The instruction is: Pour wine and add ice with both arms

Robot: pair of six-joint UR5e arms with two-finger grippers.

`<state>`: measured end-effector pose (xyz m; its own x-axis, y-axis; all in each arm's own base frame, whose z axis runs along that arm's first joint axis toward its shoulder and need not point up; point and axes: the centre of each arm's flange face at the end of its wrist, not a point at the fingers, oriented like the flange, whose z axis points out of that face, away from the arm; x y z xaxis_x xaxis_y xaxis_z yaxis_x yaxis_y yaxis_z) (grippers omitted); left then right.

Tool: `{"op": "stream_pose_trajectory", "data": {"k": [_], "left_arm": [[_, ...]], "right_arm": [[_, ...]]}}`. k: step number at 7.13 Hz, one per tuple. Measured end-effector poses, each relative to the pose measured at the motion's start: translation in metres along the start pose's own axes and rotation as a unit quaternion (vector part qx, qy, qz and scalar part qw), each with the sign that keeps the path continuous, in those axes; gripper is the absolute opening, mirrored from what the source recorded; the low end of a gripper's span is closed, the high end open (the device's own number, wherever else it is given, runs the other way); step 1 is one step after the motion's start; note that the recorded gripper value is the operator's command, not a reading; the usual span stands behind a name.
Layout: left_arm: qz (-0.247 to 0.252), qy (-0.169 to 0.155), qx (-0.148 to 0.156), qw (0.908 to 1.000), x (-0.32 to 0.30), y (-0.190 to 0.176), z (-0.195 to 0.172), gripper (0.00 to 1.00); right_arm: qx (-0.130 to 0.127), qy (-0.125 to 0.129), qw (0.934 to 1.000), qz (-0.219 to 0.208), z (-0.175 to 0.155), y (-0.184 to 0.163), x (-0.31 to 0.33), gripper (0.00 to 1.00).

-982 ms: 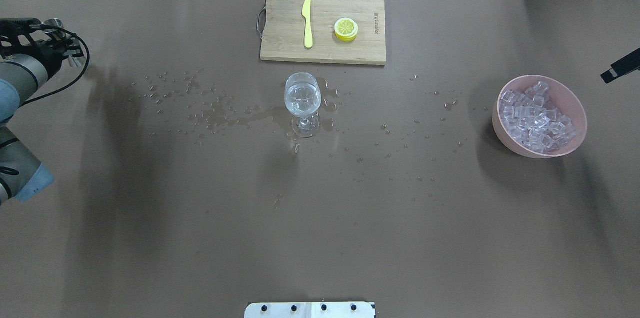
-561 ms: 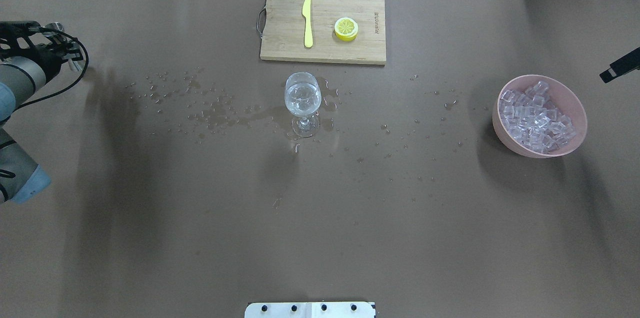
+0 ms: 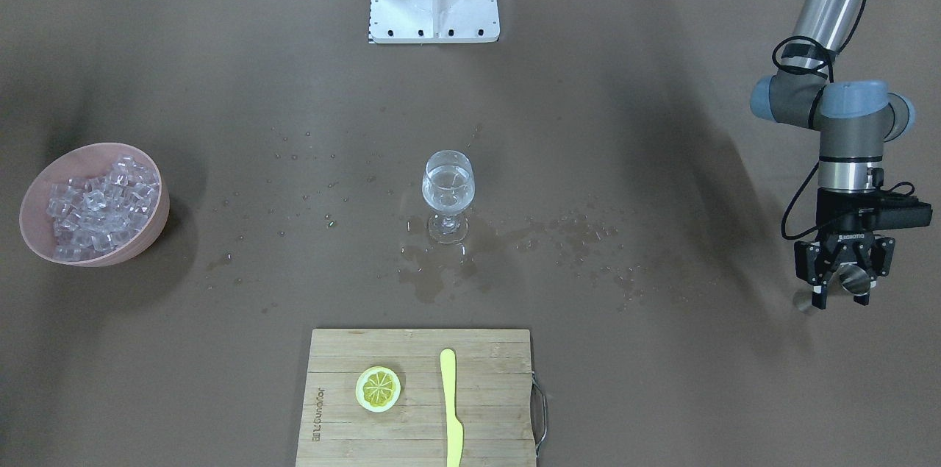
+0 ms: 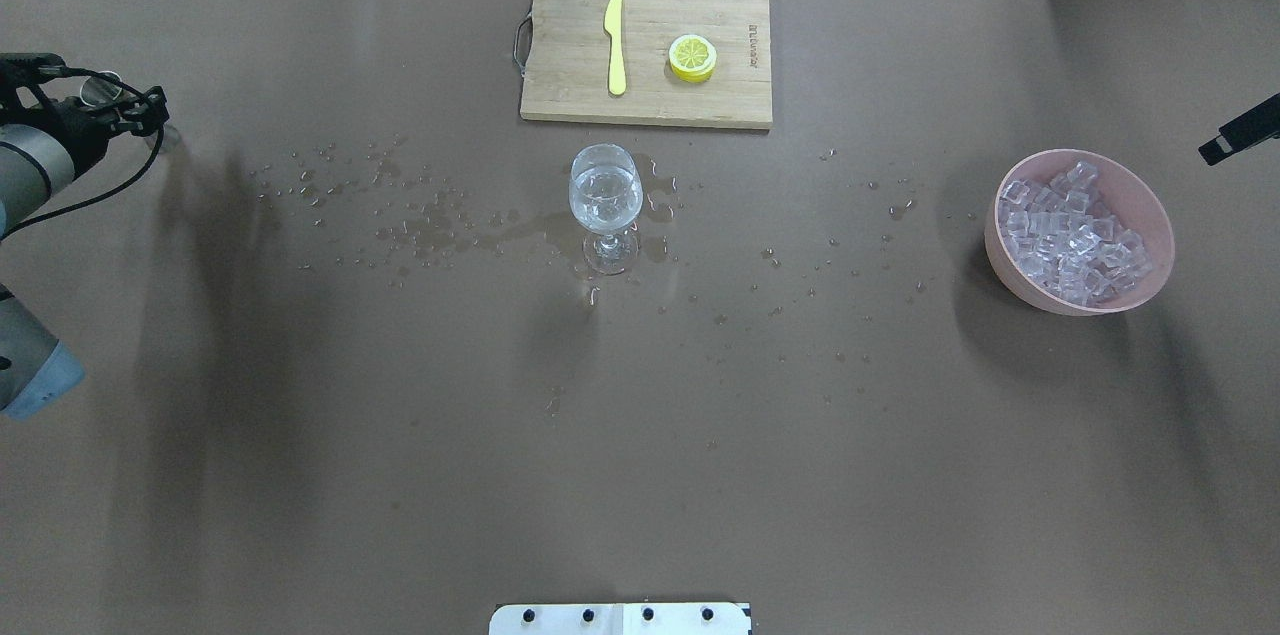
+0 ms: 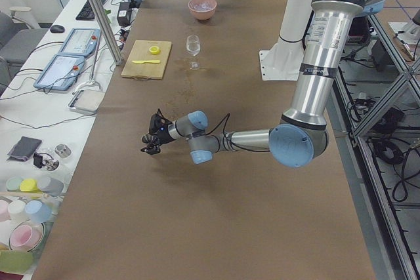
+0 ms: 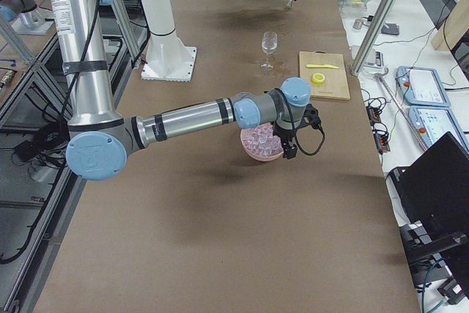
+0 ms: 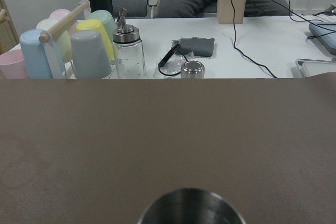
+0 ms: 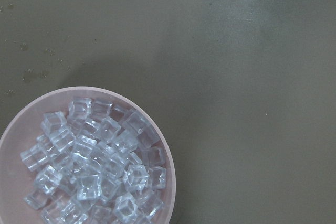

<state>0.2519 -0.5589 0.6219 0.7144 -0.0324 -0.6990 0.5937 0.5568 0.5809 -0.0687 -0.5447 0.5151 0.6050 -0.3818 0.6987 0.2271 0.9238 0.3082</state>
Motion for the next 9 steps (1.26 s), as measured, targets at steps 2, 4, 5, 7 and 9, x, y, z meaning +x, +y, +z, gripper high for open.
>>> {"op": "stream_pose_trajectory", "data": {"k": [2,4,5,7,9], "left_arm": [[0.003,0.021,-0.018,0.9996,-0.016,0.009,-0.026,0.99],[0.002,0.055,-0.061,0.9966,-0.033,0.019,-0.066,0.99],[-0.001,0.078,-0.097,0.9922,-0.045,0.022,-0.090,0.99],[-0.029,0.116,-0.176,0.9772,-0.084,0.001,-0.119,0.99],[-0.071,0.130,-0.234,0.9610,-0.126,-0.020,-0.134,0.98]], "right_arm": [[0.000,0.000,1.0000,-0.001,0.000,-0.004,0.000,1.00],[0.009,0.000,0.9999,-0.014,-0.005,-0.014,-0.010,1.00],[0.018,-0.002,0.9996,-0.024,-0.007,-0.021,-0.019,1.00],[0.032,-0.011,0.9994,0.004,-0.001,-0.037,-0.070,1.00],[0.025,0.002,0.9990,0.038,0.033,-0.036,-0.123,1.00]]}}
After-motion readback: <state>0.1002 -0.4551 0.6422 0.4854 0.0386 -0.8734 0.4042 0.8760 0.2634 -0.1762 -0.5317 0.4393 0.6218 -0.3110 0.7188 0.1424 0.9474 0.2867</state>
